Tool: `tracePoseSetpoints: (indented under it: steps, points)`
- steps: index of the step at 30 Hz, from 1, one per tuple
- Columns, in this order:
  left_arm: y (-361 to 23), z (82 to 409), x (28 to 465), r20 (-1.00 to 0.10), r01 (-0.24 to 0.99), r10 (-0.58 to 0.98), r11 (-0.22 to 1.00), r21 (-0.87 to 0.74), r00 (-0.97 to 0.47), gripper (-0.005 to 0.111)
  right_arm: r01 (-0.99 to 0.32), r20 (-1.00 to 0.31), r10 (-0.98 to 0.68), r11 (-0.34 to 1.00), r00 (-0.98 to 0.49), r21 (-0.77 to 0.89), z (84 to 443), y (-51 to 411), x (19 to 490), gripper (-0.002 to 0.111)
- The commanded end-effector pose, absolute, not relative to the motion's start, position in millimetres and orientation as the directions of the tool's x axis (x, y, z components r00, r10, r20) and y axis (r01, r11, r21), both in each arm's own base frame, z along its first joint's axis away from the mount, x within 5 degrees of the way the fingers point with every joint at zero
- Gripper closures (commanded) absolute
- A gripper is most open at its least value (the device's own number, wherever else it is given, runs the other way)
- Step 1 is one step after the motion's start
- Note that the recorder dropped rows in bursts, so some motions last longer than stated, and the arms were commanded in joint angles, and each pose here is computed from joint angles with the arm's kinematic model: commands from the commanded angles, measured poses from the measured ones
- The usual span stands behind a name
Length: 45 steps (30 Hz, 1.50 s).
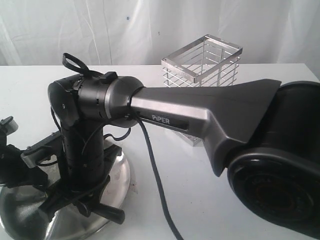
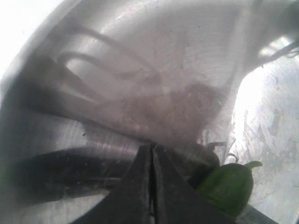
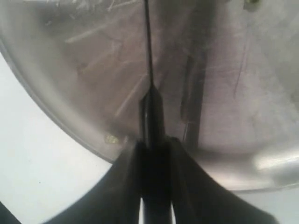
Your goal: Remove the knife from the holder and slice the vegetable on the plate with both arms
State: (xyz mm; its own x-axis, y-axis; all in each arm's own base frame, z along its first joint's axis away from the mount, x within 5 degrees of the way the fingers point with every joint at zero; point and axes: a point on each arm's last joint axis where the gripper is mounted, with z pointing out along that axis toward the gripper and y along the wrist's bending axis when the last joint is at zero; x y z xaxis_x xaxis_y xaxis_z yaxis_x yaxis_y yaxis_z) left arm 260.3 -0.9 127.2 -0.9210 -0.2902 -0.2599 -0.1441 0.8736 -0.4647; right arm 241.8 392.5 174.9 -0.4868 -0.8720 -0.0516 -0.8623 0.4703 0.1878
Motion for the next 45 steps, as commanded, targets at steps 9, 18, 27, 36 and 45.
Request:
tracePoseSetpoints:
  steps: [9,18,27,36,45]
  points:
    - [-5,117,255,-0.2,-0.131,-0.253,0.868,-0.479,-0.946,0.107,-0.829,-0.071,-0.841,0.51,-0.537,0.229,173,398,242,0.108]
    - [-5,117,255,-0.201,-0.138,-0.262,0.866,-0.481,-0.944,0.107,-0.823,-0.041,-0.84,0.519,-0.541,0.229,159,399,242,0.108]
    - [-5,117,256,-0.206,-0.143,-0.269,0.866,-0.479,-0.941,0.107,-0.818,-0.026,-0.839,0.524,-0.544,0.237,153,400,242,0.108]
    - [-5,114,256,-0.198,-0.15,-0.275,0.862,-0.485,-0.941,0.107,-0.813,0.001,-0.837,0.531,-0.547,0.239,140,400,242,0.108]
    - [-10,157,275,-0.335,-0.008,-0.229,0.836,-0.549,-0.914,0.107,-0.81,-0.001,-0.836,0.532,-0.549,0.246,141,401,241,0.108]
